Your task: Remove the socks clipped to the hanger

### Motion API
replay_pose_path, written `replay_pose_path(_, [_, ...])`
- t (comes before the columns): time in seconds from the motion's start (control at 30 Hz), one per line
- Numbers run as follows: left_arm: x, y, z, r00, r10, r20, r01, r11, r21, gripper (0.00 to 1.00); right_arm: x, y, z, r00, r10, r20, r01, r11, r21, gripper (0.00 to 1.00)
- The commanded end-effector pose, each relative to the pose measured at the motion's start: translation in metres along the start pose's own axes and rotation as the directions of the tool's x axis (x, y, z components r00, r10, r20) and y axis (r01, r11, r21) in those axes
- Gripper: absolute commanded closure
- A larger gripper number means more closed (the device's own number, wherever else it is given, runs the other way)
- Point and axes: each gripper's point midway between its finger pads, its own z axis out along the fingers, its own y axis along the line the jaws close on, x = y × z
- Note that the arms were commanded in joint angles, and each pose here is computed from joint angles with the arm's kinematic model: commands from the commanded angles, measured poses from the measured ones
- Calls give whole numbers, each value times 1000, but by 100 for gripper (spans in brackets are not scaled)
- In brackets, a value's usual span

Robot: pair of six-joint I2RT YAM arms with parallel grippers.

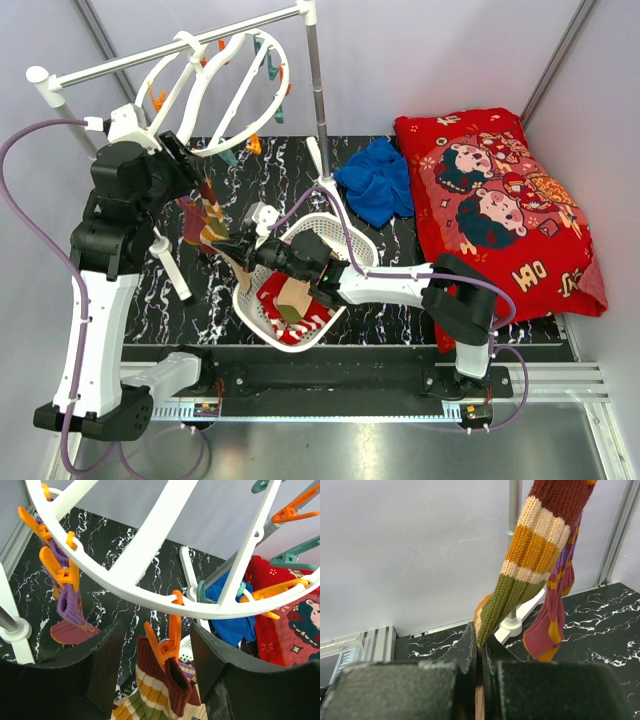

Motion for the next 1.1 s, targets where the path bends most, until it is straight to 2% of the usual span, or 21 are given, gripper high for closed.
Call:
replay_pose_path(0.0, [-18,-6,0,998,37,49,-37,999,-6,41,-28,7,7,997,-22,71,22,1000,0,100])
replay_pose_path(0.2, [-10,-4,7,998,52,22,-52,998,-28,42,-26,9,6,997,-21,70,21,1000,-2,100])
replay_pose_path(0.4, [-8,0,11,997,75,18,-74,995,-62,49,-28,9,5,997,-19,73,19,1000,-2,100])
replay_pose_path(0.53, [-6,0,14,997,82,11,-81,994,-66,62,-27,10,5,997,-18,70,18,1000,-2,100])
replay_pose_path(0.57, [-6,0,14,996,84,11,-83,994,-66,68,-26,10,5,997,-18,71,18,1000,-2,100])
replay_pose_path(0.7, [-9,-2,14,996,83,25,-81,995,-54,76,-19,9,0,998,-17,58,17,1000,4,100])
replay_pose_path(0.9, [-10,-8,16,996,76,37,-75,997,-23,82,-10,6,-21,999,22,33,-23,999,36,100])
replay_pose_path(1.07, [-11,-15,15,996,75,45,-76,997,19,79,-2,0,-56,987,153,-42,-147,982,122,100])
